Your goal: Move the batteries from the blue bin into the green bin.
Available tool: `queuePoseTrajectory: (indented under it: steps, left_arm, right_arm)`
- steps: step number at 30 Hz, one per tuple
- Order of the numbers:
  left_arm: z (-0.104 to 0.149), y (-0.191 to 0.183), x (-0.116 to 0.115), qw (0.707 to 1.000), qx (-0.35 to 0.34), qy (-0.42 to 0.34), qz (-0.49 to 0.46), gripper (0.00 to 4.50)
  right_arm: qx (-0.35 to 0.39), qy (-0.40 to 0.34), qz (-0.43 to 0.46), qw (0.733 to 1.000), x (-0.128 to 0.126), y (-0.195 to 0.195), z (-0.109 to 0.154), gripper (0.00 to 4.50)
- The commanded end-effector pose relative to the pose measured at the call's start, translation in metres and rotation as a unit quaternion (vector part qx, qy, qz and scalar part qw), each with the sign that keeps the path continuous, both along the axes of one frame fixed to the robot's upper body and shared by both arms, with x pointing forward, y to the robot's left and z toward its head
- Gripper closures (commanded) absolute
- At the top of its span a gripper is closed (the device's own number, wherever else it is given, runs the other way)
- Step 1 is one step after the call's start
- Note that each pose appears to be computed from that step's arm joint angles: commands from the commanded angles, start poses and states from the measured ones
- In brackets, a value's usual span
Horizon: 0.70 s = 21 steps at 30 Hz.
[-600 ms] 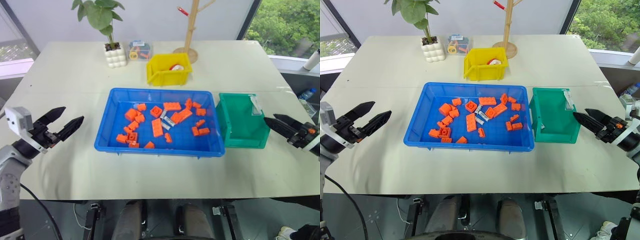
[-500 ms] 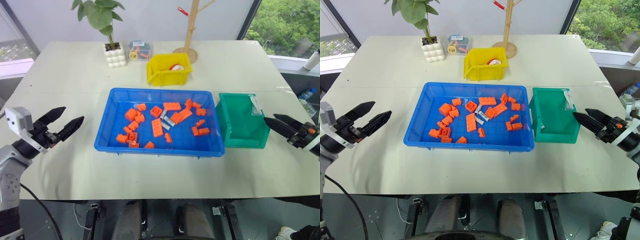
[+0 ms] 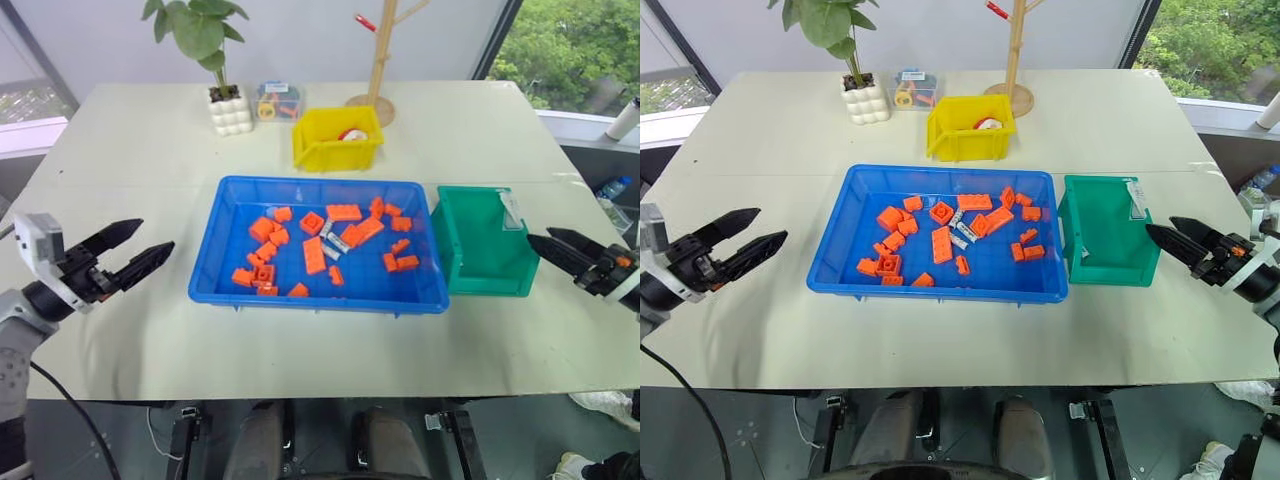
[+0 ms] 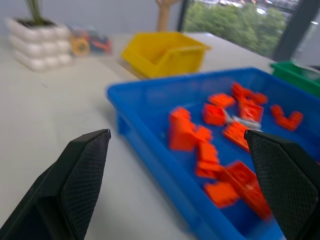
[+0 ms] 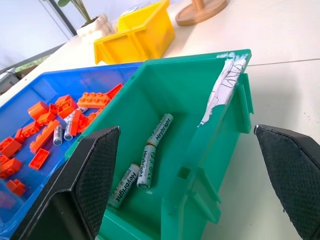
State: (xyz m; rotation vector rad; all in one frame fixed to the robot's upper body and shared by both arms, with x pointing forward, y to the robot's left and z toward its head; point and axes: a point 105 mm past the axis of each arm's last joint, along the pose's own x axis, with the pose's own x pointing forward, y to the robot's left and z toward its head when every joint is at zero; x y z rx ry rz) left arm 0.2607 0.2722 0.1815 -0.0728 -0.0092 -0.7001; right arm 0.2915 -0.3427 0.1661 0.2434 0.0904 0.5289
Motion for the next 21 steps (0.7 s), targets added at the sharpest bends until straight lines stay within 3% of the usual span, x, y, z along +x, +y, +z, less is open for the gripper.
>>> queuePoseTrajectory:
  steps: [1,21]
  left_arm:
    - [0.0076,-0.0074,-0.0114,0.999,0.011,0.008,-0.042,0.0]
    - [0.0099,-0.0062,-0.0044,0.999,0.023,-0.007,-0.034,0.0]
  right_arm:
    - [-0.01,-0.022,0.0,1.0,0.0009,-0.0007,0.0147,0.08]
    - [-0.01,-0.024,-0.001,1.0,0.001,0.0011,0.0147,0.08]
